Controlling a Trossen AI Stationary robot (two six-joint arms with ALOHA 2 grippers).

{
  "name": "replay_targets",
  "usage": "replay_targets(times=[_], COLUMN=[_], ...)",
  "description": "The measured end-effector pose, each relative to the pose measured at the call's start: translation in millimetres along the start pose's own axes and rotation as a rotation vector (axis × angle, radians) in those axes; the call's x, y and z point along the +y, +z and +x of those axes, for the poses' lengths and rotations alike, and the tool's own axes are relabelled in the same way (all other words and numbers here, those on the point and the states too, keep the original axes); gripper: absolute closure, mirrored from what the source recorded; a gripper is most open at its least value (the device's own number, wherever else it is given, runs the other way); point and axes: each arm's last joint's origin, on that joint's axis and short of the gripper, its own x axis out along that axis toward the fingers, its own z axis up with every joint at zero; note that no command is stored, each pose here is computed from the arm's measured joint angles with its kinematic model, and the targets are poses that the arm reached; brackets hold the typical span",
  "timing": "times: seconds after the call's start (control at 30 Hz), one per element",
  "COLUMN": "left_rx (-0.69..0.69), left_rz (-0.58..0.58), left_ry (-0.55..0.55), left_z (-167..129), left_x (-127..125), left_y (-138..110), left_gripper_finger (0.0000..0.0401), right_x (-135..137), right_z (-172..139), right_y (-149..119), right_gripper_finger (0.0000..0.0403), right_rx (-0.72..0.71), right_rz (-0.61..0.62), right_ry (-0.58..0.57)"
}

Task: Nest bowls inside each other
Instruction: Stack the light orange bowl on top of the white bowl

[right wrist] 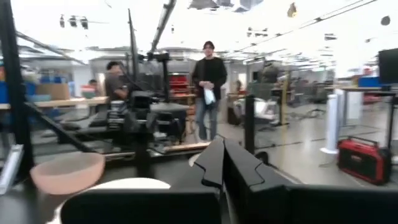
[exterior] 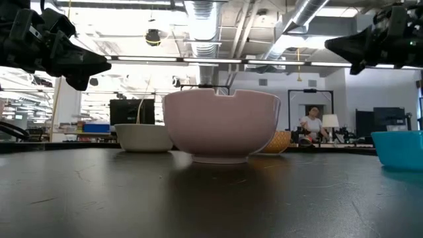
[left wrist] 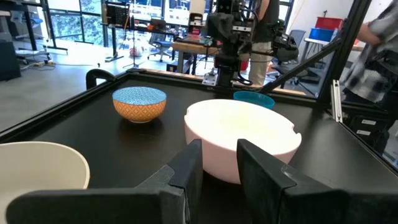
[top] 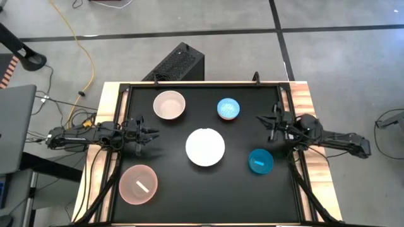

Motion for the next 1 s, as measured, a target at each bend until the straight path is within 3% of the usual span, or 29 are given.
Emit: replay_targets(times=[0.23,0.4,0.67,0.8,1.0], left_rx=[0.0,0.0,-0.008,-0.012,-0.011], left_rz=[0.0,0.0,0.001,-0.014,-0.252], left_ry=[0.0,0.004,0.008,0.028,0.024], left_z=[0.0,0.0,0.0,0.0,0.0], left_x=[0.0,0.1,0.2,0.7,0.7], left_y=[0.0,0.0,0.7,0.9,0.6], left_gripper_finger=[0.0313,0.0313,0.0313,0.0313,0.0313], right_x=[13.7,36.9,119.6,167.1,222.1], right_z=[32.3,79.9,178.4,228.0,305.6], right_y=[19.0,36.1,49.5,40.0,15.7], right_gripper_finger=[0.0361,0.0343,0.0322,0.0306,0.0263], right_rx=[0.093,0.133,0.18,0.233,0.42], right_rz=[0.015,-0.088,-0.262,-0.283,-0.151], right_ry=[0.096,0.203,0.439,0.516,0.527])
